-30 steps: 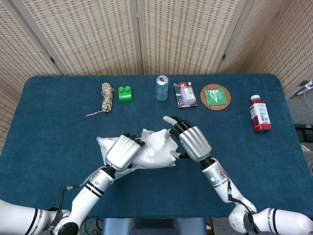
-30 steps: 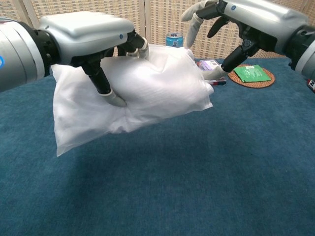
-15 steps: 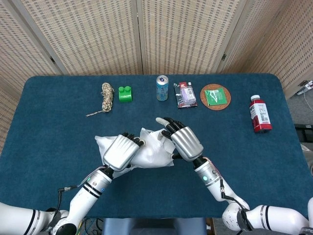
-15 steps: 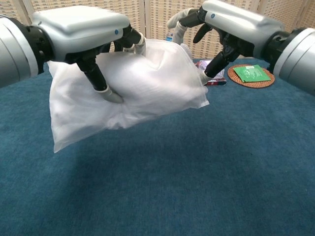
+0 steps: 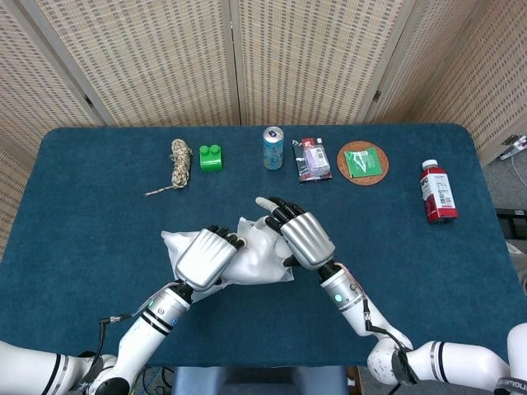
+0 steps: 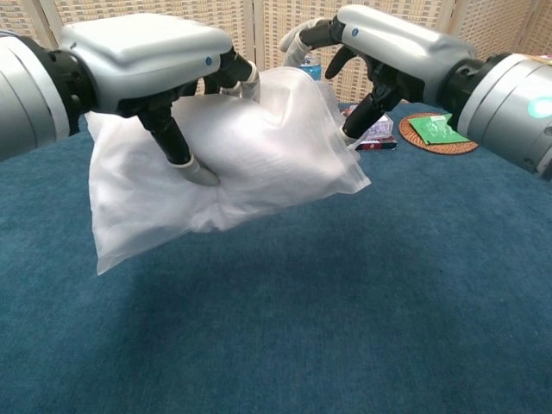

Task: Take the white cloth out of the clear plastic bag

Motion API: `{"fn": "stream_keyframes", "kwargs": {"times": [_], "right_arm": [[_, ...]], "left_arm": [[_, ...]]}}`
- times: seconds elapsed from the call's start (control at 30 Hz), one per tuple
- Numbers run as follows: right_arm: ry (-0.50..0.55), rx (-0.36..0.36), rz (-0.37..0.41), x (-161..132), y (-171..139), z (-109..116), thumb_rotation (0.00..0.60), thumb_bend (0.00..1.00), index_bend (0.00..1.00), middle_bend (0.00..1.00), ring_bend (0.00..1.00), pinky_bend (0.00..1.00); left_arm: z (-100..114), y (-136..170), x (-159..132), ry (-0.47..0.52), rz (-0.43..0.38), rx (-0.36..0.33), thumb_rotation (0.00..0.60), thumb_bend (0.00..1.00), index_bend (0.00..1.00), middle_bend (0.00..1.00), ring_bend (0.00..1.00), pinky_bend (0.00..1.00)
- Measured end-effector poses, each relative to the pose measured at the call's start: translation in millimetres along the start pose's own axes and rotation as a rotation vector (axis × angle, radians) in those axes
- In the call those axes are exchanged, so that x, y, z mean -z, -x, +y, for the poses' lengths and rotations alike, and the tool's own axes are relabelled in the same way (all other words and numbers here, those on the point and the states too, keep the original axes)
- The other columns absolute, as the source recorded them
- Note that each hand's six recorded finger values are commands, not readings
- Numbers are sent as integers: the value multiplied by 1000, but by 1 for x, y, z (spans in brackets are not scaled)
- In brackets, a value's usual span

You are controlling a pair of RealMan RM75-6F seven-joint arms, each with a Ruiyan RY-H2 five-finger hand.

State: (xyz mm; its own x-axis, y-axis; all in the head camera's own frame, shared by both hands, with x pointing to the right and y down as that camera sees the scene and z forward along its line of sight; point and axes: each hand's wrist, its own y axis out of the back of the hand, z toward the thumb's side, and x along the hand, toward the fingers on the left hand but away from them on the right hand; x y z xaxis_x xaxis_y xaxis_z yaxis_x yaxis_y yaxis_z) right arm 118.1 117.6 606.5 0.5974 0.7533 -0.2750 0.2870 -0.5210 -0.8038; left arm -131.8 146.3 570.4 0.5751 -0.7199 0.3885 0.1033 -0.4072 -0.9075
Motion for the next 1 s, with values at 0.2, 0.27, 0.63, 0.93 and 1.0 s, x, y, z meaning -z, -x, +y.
{"fn": "stream_keyframes", "kwargs": {"times": [0.2,0.27,0.63,0.93,1.0], "right_arm": [[12,-14,7,-4,2,-5,600,112,401,120,89,255],[18,-17,10,-5,3,-7,600,158,442,123,89,255],[20,-29,11,-7,5,-14,600,398,646,153,89,255],[6,-11,-5,-5,9,-15,600,583,758,187,89,255],[0,-12,-8,-4,10,-16,600,585,761,187,89,255]], "left_arm": [[2,1,3,4,9,0,600,20,420,536,453,480],[2,1,4,6,13,0,600,20,420,536,454,480],[0,3,6,10,16,7,600,20,420,536,454,481],[-9,4,7,10,20,32,600,20,420,537,454,481],[-12,5,8,6,23,43,600,20,414,537,454,481]]}}
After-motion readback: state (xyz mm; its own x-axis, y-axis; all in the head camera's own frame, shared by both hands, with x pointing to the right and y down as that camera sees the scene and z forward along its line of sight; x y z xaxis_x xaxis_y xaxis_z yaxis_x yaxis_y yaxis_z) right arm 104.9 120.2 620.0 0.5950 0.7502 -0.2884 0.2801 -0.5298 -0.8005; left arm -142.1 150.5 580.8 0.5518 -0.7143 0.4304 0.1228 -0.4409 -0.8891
